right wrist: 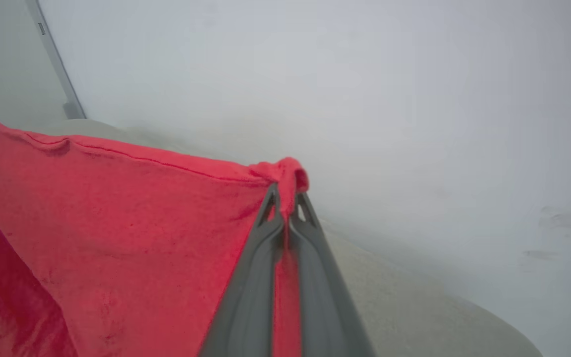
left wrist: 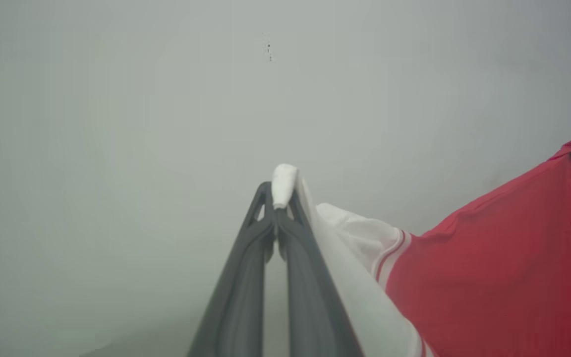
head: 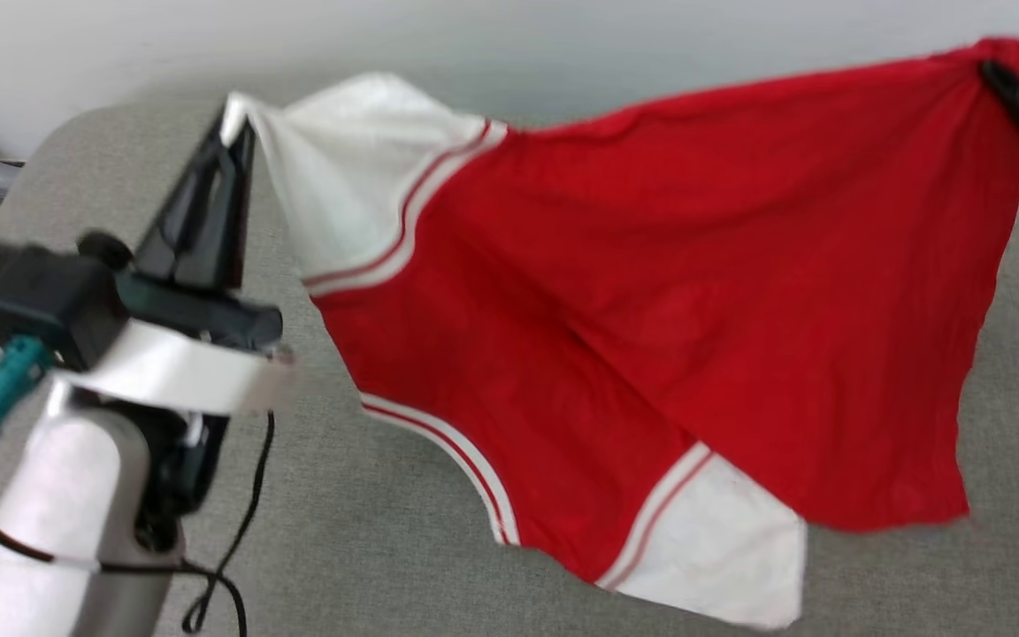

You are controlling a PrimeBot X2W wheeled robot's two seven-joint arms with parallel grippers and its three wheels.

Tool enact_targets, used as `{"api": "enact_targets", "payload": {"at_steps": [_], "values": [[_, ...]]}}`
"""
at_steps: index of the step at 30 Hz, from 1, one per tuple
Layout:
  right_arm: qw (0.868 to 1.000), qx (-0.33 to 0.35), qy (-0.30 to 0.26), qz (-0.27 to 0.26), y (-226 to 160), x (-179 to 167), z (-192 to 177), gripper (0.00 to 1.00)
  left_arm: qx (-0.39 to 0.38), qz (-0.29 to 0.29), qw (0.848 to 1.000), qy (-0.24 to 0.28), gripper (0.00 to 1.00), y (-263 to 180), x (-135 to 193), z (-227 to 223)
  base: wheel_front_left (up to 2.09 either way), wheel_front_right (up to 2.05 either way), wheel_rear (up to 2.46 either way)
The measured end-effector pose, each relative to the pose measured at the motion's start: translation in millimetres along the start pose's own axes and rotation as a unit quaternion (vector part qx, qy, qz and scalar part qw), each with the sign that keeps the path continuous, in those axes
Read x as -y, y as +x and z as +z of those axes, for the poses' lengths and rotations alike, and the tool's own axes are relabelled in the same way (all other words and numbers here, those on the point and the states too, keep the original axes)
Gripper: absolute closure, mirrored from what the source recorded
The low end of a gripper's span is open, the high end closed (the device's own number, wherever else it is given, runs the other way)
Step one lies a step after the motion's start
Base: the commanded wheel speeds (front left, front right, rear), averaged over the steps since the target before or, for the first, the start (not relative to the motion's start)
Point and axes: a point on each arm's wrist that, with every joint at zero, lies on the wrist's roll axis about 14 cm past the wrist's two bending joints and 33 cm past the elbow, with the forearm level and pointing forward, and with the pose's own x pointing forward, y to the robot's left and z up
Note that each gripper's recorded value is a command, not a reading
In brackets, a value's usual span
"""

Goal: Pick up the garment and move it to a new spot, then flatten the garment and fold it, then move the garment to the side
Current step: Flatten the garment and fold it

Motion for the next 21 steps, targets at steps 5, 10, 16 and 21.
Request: {"api": "enact_targets", "payload": {"at_steps": [5,10,16,21], "values": [[0.998,0.056,-0.011,-0.02,3,8,31,1.0,0.05,-0.03,0.998,0.022,1.0,43,3,33,0.0,0.0,0.0],[0.994,0.096,-0.029,-0.05,12,25,58,1.0,0.085,-0.061,0.994,0.037,1.0,85,12,53,0.0,0.0,0.0],[0.99,0.116,-0.045,-0.072,40,46,77,1.0,0.11,-0.081,0.989,0.048,1.0,139,13,60,0.0,0.0,0.0],[0.984,0.136,-0.061,-0.102,69,72,96,1.0,0.127,-0.083,0.986,0.067,1.0,187,4,62,0.0,0.0,0.0]]}}
